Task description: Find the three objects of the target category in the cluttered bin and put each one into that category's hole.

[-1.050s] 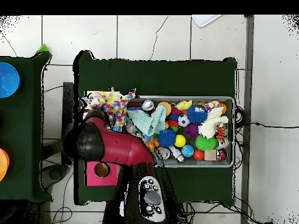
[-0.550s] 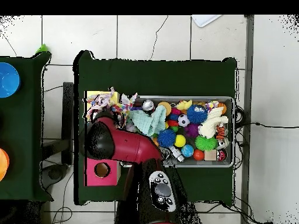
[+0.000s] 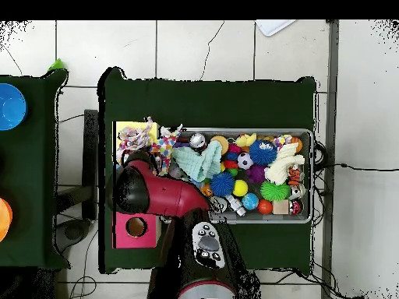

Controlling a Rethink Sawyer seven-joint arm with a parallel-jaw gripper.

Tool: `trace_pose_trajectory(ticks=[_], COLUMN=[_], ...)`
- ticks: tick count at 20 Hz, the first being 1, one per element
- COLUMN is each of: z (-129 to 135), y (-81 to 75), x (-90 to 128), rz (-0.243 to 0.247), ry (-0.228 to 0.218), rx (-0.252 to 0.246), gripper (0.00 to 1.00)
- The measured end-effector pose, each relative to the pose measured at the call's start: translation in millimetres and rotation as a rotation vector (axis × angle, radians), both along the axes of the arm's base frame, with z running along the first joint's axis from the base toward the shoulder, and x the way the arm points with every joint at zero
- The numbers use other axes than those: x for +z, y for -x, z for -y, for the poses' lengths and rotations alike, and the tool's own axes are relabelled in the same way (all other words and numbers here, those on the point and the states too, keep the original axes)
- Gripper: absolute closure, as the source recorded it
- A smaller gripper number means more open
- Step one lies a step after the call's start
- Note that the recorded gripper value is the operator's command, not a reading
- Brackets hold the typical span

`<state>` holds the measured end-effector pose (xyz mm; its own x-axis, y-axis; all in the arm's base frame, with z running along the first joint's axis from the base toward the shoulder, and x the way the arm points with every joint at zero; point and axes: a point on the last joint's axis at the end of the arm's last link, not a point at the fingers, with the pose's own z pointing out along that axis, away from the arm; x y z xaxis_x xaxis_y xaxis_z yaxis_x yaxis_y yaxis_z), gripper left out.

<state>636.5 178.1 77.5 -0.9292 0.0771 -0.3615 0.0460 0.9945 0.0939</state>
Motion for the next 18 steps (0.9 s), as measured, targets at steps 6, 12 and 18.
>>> trace_pose_trajectory(ticks=[6, 12, 18], z=[-14.0, -35.8, -48.2], y=[2.6, 8.4, 8.6], x=[-2.0, -1.7, 2.5], rz=[0.023, 0.018, 0.016], ry=[0.041, 0.06, 0.048], rx=[0.006, -0.024, -0.086], gripper=[1.0, 1.0, 1.0])
